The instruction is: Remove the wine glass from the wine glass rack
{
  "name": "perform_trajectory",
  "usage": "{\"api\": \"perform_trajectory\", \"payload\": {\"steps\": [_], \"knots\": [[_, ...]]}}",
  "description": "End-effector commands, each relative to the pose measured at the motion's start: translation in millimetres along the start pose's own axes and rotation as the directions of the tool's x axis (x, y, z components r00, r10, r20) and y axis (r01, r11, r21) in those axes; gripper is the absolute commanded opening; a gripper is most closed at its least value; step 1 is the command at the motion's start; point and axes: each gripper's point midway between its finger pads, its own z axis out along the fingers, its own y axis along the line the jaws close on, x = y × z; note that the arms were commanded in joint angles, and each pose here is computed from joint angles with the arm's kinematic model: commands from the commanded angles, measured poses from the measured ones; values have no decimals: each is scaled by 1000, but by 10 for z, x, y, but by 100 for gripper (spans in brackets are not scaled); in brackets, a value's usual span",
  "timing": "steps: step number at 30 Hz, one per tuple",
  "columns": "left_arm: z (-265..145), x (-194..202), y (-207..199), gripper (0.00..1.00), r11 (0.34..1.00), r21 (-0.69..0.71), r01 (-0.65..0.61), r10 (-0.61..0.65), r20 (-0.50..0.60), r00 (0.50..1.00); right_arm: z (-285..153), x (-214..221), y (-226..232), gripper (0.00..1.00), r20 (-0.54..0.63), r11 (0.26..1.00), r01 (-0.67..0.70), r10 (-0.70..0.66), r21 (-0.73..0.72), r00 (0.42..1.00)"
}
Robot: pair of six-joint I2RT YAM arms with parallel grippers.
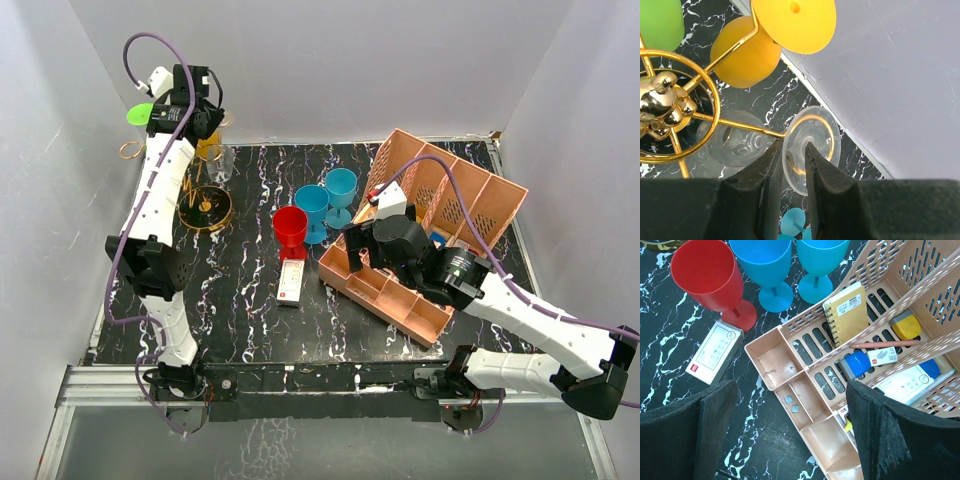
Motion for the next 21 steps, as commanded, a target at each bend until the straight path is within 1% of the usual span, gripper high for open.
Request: {"api": "perform_trajectory", "payload": {"steps": [1, 2, 6, 12, 16, 21], "knots": [[-334, -406, 14, 1, 999, 38, 13, -17, 96, 995, -56, -239, -17, 99, 85, 999, -46, 46, 1, 995], [-343, -415, 19, 0, 999, 41, 16, -20, 97, 995, -58, -245, -16, 99, 86, 999, -46, 46, 0, 995], [-358, -447, 35, 0, 997, 59, 44, -50, 97, 994, -58, -244, -10, 99, 85, 999, -49, 49, -2, 995], [-357, -511, 7, 0, 982, 128, 137, -149, 89, 985, -66, -257, -4, 99, 88, 999, -54, 54, -7, 995], [-370, -558, -16, 0, 963, 178, 202, -218, 77, 973, -71, -261, -9, 99, 90, 998, -55, 55, -6, 994], [-498, -650, -95, 0, 930, 266, 254, -286, 88, 954, -81, -259, -18, 99, 92, 998, -58, 58, -6, 994]]}}
